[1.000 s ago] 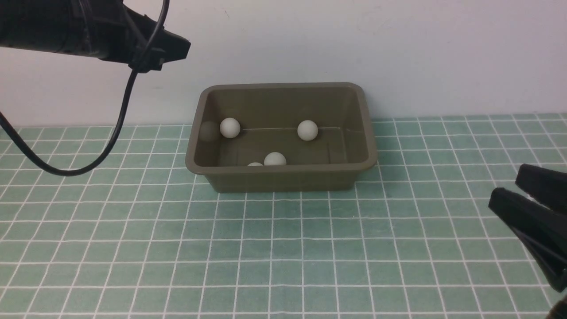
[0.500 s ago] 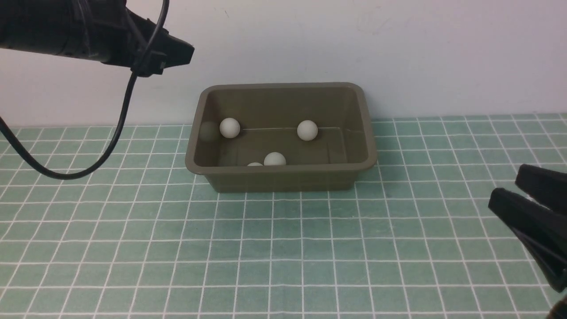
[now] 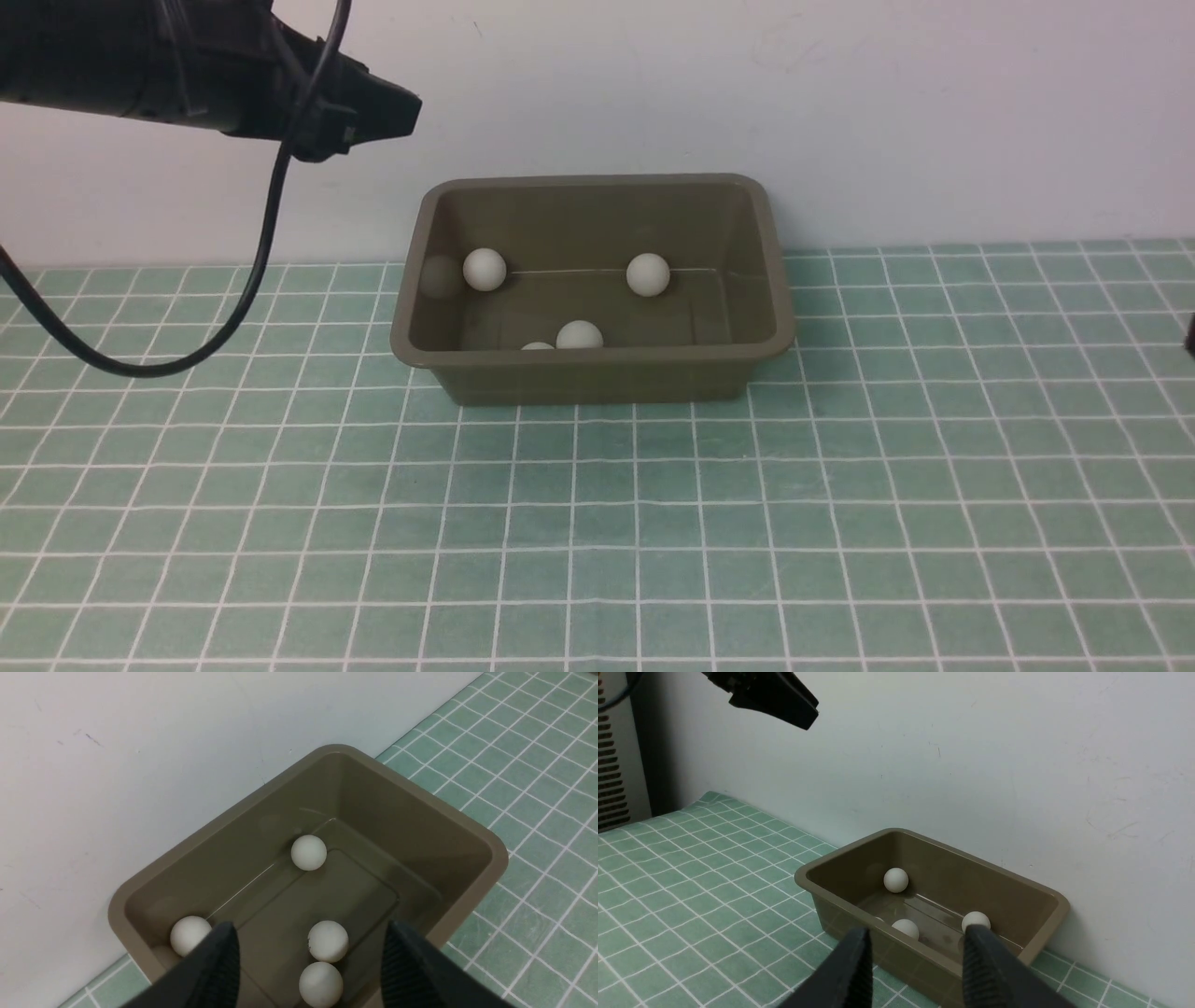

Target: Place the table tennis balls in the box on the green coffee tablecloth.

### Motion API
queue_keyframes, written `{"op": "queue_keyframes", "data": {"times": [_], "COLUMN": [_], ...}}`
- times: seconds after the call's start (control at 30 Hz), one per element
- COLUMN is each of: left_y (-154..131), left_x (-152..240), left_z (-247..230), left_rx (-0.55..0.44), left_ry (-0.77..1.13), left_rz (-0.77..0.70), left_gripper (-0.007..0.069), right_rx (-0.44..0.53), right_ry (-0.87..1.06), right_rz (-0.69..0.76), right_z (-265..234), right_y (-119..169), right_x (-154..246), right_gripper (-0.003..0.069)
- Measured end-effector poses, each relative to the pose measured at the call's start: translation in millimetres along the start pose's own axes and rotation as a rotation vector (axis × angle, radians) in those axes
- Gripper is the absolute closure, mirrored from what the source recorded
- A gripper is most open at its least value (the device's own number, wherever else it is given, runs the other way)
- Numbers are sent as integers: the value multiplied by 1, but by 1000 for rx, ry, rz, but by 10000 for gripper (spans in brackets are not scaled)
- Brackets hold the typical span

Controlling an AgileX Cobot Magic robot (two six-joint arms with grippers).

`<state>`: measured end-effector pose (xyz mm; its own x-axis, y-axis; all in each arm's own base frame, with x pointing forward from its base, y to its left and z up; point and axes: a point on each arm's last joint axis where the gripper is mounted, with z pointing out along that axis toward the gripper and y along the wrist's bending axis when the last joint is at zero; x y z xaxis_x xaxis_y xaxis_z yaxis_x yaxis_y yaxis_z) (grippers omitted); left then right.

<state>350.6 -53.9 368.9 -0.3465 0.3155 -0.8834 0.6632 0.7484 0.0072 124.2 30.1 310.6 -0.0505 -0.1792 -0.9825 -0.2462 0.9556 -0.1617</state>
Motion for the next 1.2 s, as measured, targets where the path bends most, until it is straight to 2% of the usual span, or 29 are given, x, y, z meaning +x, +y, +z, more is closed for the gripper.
{"op": "queue_keyframes", "data": {"times": [0.03,0.23,0.33,0.43,0.53,0.7,0.87,1.2], "left_y": [0,0,0,0,-1,-4,-6,-6], "left_x": [0,0,0,0,-1,-1,-2,-3], "left_z": [0,0,0,0,0,0,0,0], "left_rx": [-1,-1,0,3,6,43,63,69], "left_ry": [0,0,0,-2,-6,-6,-19,-28], "left_rz": [0,0,0,-2,-7,-21,-40,-49], "left_gripper": [252,252,252,252,252,252,252,252], "right_rx": [47,180,207,233,251,241,231,230], "right_ry": [5,-23,-36,-46,-20,150,240,236], "right_rz": [4,11,20,76,91,135,149,152], "right_z": [-2,-16,-22,-36,-42,-54,-59,-61], "right_y": [-6,-20,-22,-18,-14,-2,3,6], "right_x": [1,-2,0,22,45,97,117,129], "right_gripper": [398,398,398,398,398,398,398,398]}}
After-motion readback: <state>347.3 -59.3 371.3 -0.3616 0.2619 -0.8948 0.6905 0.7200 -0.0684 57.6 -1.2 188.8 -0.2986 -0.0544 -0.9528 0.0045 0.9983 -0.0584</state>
